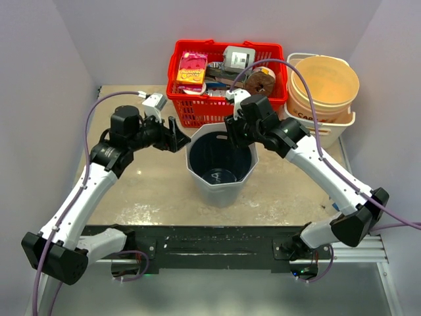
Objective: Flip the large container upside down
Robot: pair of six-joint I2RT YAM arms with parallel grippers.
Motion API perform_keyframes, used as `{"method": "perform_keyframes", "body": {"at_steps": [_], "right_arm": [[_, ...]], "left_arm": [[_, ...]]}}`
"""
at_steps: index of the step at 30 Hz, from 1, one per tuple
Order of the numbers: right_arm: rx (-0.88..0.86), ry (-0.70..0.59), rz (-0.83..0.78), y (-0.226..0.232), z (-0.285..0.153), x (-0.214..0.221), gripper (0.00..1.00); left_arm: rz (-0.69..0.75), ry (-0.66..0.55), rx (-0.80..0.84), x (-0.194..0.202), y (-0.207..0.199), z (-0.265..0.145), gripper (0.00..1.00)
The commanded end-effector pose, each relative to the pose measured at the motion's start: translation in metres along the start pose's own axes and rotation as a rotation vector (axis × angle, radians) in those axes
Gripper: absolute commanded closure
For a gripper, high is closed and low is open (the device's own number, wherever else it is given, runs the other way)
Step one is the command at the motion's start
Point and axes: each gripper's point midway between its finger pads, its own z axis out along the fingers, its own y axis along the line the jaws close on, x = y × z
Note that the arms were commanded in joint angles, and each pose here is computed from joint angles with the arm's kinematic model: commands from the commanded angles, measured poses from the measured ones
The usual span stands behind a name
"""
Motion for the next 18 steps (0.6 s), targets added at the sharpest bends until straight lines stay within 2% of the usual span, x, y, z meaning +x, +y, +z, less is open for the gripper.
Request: {"method": "perform_keyframes", "body": {"at_steps": [1, 7, 10, 11, 12, 14, 15, 17, 18], "right_arm": [[0.023, 0.028, -0.027, -0.004, 0.003, 0.004, 0.59], [0.009, 0.057, -0.037, 0.002, 0.009, 0.012, 0.61], [0.006, 0.063, -0.038, 0.005, 0.012, 0.014, 0.65], [0.005, 0.063, -0.037, 0.005, 0.012, 0.014, 0.66], [-0.001, 0.064, -0.038, 0.007, 0.013, 0.015, 0.67], [-0.003, 0.061, -0.035, 0.009, 0.014, 0.014, 0.71], [-0.003, 0.061, -0.035, 0.011, 0.015, 0.015, 0.73], [-0.001, 0.057, -0.028, 0.012, 0.017, 0.014, 0.78], [0.006, 0.057, -0.026, 0.012, 0.019, 0.014, 0.8]], "left_arm": [[0.003, 0.0, 0.039, -0.002, -0.008, 0.007, 0.22], [0.018, -0.008, 0.091, -0.006, -0.019, 0.013, 0.23], [0.022, 0.0, 0.098, -0.006, -0.02, 0.019, 0.29], [0.02, 0.008, 0.086, -0.005, -0.017, 0.023, 0.32], [0.02, 0.012, 0.079, -0.004, -0.016, 0.025, 0.41], [0.029, 0.007, 0.074, -0.005, -0.015, 0.028, 0.48], [0.033, 0.004, 0.075, -0.006, -0.015, 0.029, 0.58], [0.041, -0.003, 0.075, -0.009, -0.014, 0.033, 0.66], [0.046, -0.007, 0.073, -0.011, -0.014, 0.034, 0.74]]}}
